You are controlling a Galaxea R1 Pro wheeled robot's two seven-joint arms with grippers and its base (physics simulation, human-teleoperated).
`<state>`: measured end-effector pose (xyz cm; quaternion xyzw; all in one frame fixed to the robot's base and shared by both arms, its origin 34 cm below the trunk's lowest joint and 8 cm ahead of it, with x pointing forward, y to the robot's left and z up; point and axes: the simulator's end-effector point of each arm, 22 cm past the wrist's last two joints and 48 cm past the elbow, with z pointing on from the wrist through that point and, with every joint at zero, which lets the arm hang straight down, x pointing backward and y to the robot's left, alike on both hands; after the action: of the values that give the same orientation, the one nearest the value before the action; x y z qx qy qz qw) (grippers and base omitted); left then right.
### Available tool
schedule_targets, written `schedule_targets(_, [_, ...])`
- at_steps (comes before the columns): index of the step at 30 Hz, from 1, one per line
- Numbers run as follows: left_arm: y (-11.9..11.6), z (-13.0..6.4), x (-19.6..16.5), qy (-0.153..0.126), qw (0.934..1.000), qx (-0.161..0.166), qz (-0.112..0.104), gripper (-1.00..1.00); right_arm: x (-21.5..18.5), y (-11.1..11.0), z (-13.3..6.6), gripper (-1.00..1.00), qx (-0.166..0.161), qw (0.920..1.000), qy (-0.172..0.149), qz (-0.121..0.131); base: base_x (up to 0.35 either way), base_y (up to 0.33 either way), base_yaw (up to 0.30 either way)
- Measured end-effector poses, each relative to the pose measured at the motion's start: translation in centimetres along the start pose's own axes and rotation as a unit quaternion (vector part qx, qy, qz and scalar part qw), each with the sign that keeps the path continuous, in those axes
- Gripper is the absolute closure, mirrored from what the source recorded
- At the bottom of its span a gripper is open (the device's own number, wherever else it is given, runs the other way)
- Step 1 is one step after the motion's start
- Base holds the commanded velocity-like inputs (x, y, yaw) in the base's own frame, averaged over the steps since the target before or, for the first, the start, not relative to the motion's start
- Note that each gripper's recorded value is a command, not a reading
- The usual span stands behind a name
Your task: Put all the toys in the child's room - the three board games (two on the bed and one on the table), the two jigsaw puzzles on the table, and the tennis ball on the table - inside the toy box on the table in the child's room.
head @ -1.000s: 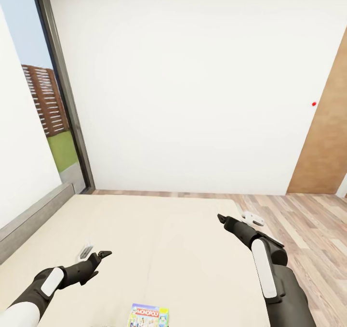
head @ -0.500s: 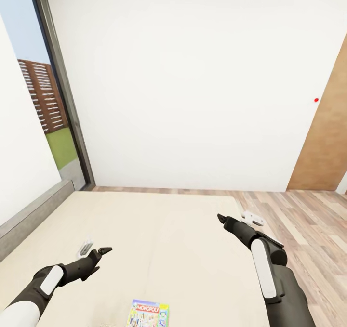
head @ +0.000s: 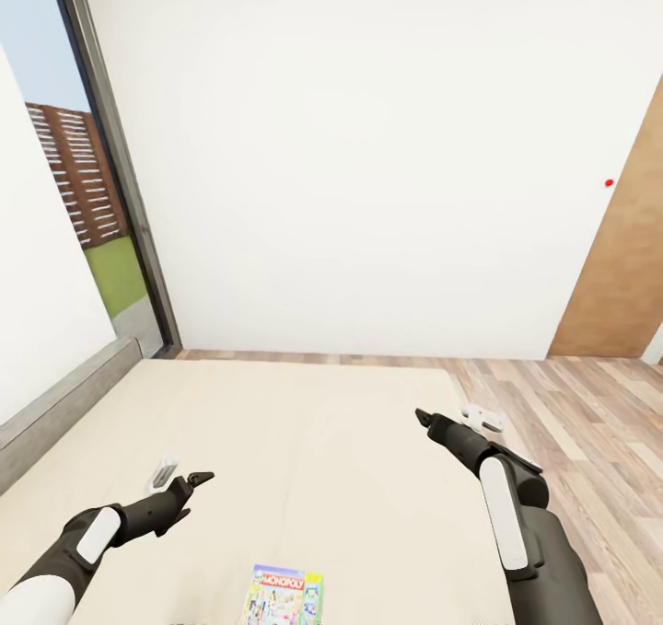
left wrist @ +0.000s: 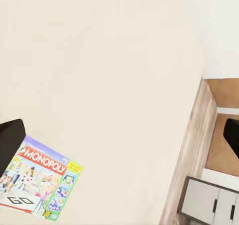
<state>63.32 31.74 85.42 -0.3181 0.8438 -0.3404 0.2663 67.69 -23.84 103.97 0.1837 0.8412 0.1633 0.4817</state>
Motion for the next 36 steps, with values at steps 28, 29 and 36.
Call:
schedule_targets(28, [1.9, 1.0, 1.0, 0.013, 0.9998, -0.013, -0.010, -1.00, 2.1, -0.7, 1.4, -1.00, 0.007, 0.9997, 0.022, 0.000, 0.000, 0.000, 0.000])
schedule_targets(29, [1.9, 1.0, 1.0, 0.014, 0.9998, -0.014, -0.011, -1.00, 2.2, -0.7, 1.5, -1.00, 0.008, 0.9997, 0.023, 0.000, 0.000, 0.000, 0.000])
schedule_targets(36, [2.1, 1.3, 1.0, 0.016, 0.9996, -0.018, -0.012, -1.00, 2.7, -1.1, 1.8, -1.00, 0.011, 0.9995, 0.028, 0.001, 0.000, 0.000, 0.000])
